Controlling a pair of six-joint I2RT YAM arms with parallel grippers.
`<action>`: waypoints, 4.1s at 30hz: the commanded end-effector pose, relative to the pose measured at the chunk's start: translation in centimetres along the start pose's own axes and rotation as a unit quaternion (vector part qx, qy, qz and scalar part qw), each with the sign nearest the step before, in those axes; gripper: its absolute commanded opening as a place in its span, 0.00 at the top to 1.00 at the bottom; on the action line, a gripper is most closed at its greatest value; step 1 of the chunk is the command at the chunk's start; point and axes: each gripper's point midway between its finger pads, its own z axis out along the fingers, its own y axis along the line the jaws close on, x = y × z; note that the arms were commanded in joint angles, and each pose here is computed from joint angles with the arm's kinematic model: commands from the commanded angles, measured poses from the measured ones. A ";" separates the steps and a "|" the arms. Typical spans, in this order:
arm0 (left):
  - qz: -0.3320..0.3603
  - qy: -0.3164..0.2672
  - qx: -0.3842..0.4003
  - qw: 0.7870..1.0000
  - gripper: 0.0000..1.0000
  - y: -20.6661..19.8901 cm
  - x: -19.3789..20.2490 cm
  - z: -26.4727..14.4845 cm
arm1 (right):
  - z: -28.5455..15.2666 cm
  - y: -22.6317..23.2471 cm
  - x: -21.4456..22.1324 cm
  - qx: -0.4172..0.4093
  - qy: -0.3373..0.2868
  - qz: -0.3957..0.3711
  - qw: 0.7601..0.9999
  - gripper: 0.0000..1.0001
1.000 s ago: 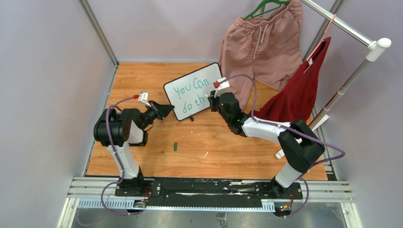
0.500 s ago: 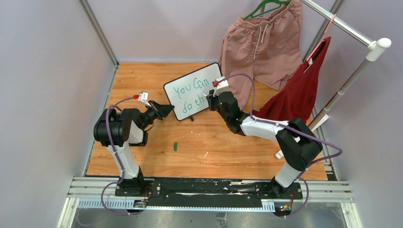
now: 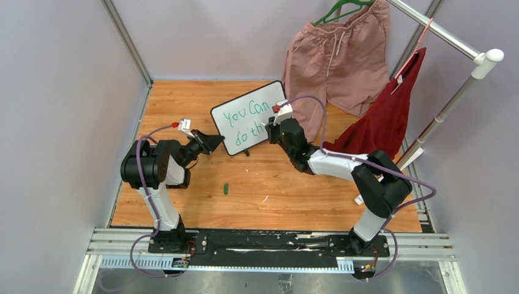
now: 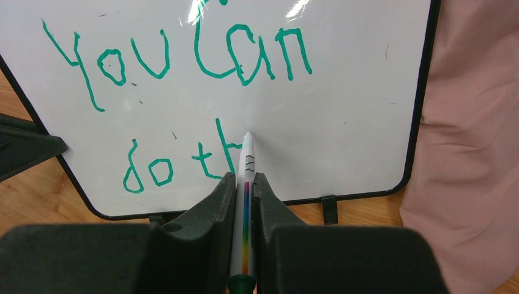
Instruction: Write a sentence on the whiteboard
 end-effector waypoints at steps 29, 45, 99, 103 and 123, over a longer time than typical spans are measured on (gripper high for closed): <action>0.011 -0.002 0.004 1.000 1.00 0.1 0.2 0.0 | -2.0 -0.7 -3.7 -0.003 -0.041 0.047 0.998 1.00; 0.009 0.000 0.006 1.000 1.00 0.1 0.2 0.1 | -8.2 0.5 -3.4 -0.056 -0.051 0.062 0.995 1.00; 0.006 -0.005 -0.003 1.000 1.00 0.3 0.2 -0.1 | -2.2 0.5 -0.4 -0.014 -0.049 0.014 0.999 1.00; 0.006 -0.005 -0.003 1.000 1.00 0.3 0.2 -0.1 | -2.0 0.7 -0.7 -0.016 -0.057 0.016 0.998 1.00; 0.005 -0.004 -0.002 1.000 1.00 0.3 0.3 0.0 | -1.3 0.7 -0.3 -0.013 -0.060 0.016 0.998 1.00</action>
